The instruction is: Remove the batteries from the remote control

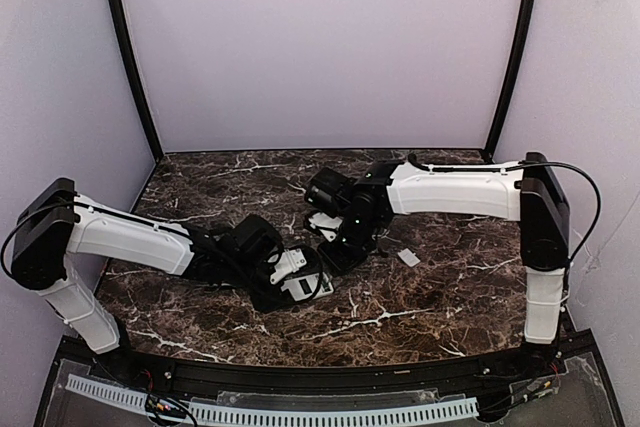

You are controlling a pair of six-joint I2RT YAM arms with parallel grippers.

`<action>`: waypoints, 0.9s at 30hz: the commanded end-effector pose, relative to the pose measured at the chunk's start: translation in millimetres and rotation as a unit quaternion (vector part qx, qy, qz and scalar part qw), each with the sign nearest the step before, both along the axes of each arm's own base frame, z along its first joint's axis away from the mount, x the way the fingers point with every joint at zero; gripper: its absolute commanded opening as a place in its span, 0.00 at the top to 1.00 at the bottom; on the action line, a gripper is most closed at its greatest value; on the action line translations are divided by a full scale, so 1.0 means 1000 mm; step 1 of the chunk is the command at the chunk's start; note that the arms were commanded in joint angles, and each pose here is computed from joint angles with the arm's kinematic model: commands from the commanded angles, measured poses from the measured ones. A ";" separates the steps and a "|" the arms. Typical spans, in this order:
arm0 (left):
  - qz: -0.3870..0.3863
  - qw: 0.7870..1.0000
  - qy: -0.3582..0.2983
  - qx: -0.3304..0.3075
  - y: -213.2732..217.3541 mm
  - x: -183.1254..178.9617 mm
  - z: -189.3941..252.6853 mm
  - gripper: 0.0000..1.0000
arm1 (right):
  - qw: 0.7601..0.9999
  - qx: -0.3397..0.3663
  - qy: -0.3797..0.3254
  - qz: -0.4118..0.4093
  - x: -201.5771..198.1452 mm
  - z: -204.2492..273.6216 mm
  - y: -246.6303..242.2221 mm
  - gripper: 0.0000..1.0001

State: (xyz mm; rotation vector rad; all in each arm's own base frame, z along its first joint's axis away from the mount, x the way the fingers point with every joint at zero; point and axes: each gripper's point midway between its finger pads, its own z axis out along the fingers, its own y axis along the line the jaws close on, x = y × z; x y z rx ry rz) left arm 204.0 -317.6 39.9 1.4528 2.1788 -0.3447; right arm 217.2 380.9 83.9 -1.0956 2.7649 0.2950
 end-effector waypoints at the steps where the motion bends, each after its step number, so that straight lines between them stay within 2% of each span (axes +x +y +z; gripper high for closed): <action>1: -0.004 1.000 -0.019 -0.025 -0.014 0.006 0.017 1.00 | 0.999 -0.050 0.005 0.006 -0.007 -0.019 -0.020 1.00; 5: -0.003 1.000 -0.018 -0.022 -0.012 0.005 0.015 1.00 | 0.999 -0.038 0.004 0.006 -0.007 -0.019 -0.023 1.00; 21: 0.010 0.999 -0.031 -0.031 -0.010 0.009 0.015 1.00 | 0.994 0.083 0.075 0.000 -0.014 -0.020 -0.022 1.00; 27: 0.017 0.998 -0.057 -0.035 -0.006 0.015 0.019 1.00 | 0.991 0.103 0.091 -0.005 -0.015 -0.025 -0.024 1.00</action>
